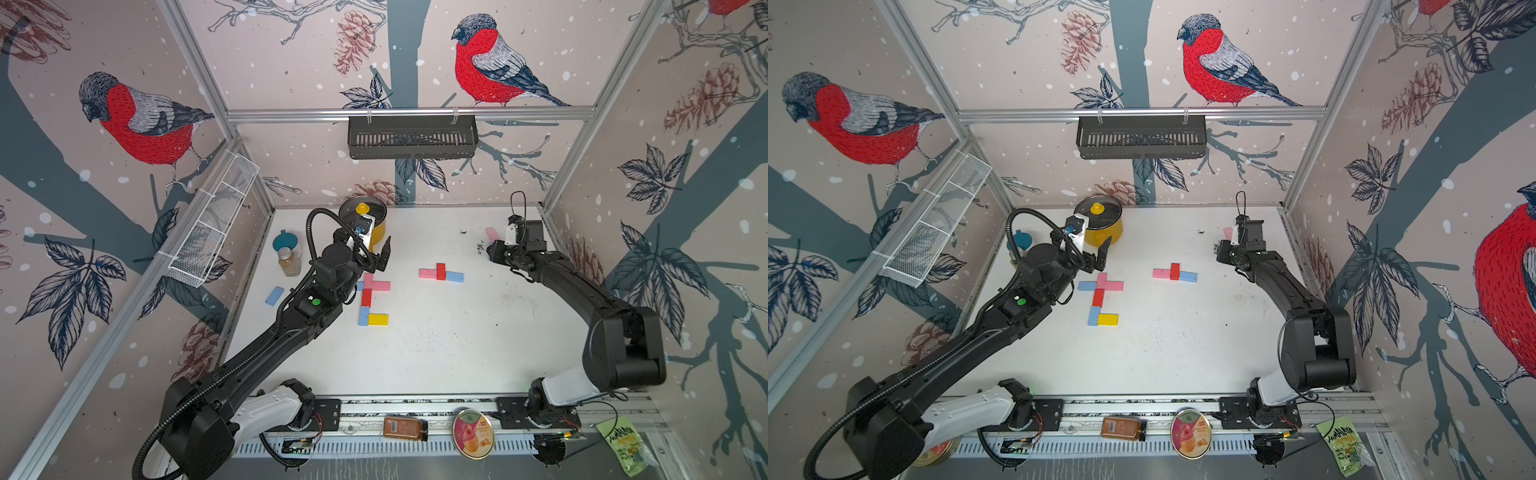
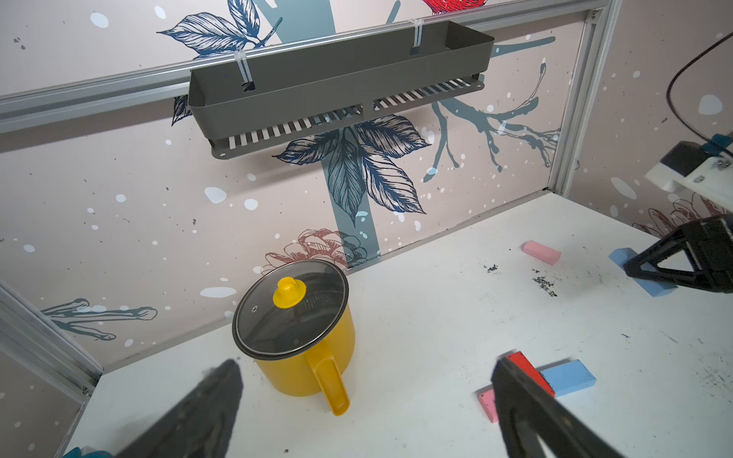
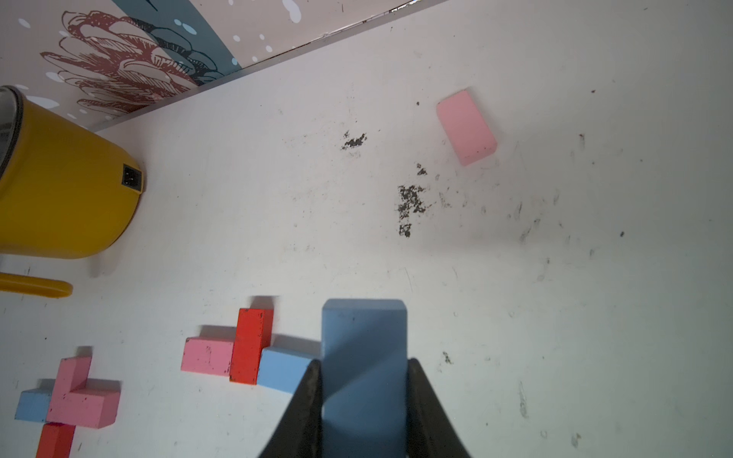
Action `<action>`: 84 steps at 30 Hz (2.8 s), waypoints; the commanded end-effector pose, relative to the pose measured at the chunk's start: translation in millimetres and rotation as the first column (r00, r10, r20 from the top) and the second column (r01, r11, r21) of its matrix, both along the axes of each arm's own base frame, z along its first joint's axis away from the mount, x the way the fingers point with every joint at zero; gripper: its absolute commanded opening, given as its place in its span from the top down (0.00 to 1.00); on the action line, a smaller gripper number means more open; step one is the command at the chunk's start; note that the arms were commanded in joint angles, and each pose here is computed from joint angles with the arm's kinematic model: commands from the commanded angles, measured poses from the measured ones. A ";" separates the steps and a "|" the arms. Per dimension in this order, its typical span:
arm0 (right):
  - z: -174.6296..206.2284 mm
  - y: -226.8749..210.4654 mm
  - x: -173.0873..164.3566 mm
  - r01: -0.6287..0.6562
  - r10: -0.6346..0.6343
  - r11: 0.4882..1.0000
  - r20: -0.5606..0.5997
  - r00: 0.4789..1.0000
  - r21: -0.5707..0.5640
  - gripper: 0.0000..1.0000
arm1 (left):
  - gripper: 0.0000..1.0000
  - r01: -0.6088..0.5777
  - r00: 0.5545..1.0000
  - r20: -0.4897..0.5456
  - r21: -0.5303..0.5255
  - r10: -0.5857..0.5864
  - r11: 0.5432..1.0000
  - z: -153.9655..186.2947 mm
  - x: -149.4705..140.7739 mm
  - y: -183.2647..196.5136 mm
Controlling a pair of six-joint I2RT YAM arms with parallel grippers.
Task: Assemble the letter t with building blocks
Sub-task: Assemble the building block at the center of the board.
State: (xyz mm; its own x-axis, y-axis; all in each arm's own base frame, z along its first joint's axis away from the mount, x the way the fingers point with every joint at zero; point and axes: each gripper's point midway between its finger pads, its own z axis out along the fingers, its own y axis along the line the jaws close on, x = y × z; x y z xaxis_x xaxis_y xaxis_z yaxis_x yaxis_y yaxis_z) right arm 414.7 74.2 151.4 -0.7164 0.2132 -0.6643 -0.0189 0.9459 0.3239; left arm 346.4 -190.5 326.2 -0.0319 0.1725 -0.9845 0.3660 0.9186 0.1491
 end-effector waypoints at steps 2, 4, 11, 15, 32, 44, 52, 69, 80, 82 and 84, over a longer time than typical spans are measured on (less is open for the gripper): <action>6.8 10.1 -17.8 -0.009 0.008 0.999 0.017 1.000 0.032 0.88 | 0.03 0.001 0.999 0.039 -0.030 0.001 1.000 12.0 -1.1 0.5; 6.1 12.4 -26.7 -0.010 0.010 1.000 0.018 1.000 0.026 0.88 | 0.03 -0.002 0.999 0.040 -0.030 0.003 1.000 12.5 -1.0 0.9; 5.2 31.0 -49.7 -0.046 0.045 0.998 0.005 0.999 0.044 0.87 | 0.03 0.001 0.999 0.039 -0.031 0.000 1.000 11.7 -1.1 0.4; 4.3 43.4 -58.3 -0.064 0.064 0.997 -0.001 0.998 0.051 0.87 | 0.03 -0.005 0.999 0.040 -0.030 0.006 1.000 11.5 -1.0 1.4; -8.5 117.4 -85.7 -0.134 0.141 0.985 -0.056 0.988 0.113 0.86 | 0.03 -0.005 0.999 0.048 -0.037 0.007 0.999 14.5 -2.5 2.6; -63.6 142.5 -93.4 -0.048 0.067 0.995 -0.227 0.972 0.087 0.85 | 0.03 -0.004 0.999 0.039 -0.033 0.005 0.999 10.8 -0.8 0.8; -92.9 154.7 -93.2 -0.021 0.023 1.000 -0.290 0.957 0.011 0.84 | 0.03 -0.002 0.999 0.040 -0.033 0.004 0.999 11.5 -1.0 0.6; -119.3 145.3 -79.7 0.045 -0.080 0.992 -0.327 0.942 -0.114 0.82 | 0.03 0.004 0.999 0.034 -0.030 -0.003 1.000 9.8 -0.5 -1.1; -127.7 147.4 -75.8 0.029 -0.080 0.988 -0.333 0.940 -0.154 0.80 | 0.03 0.006 0.999 0.033 -0.031 -0.005 1.000 9.5 0.0 -2.0; -128.2 147.3 -74.2 0.029 -0.082 0.987 -0.331 0.940 -0.161 0.80 | 0.03 0.007 0.999 0.032 -0.030 -0.006 1.000 9.5 0.0 -2.1; -129.6 147.0 -73.0 0.028 -0.084 0.985 -0.331 0.940 -0.172 0.79 | 0.03 0.006 0.999 0.032 -0.030 -0.006 1.000 9.5 0.1 -1.8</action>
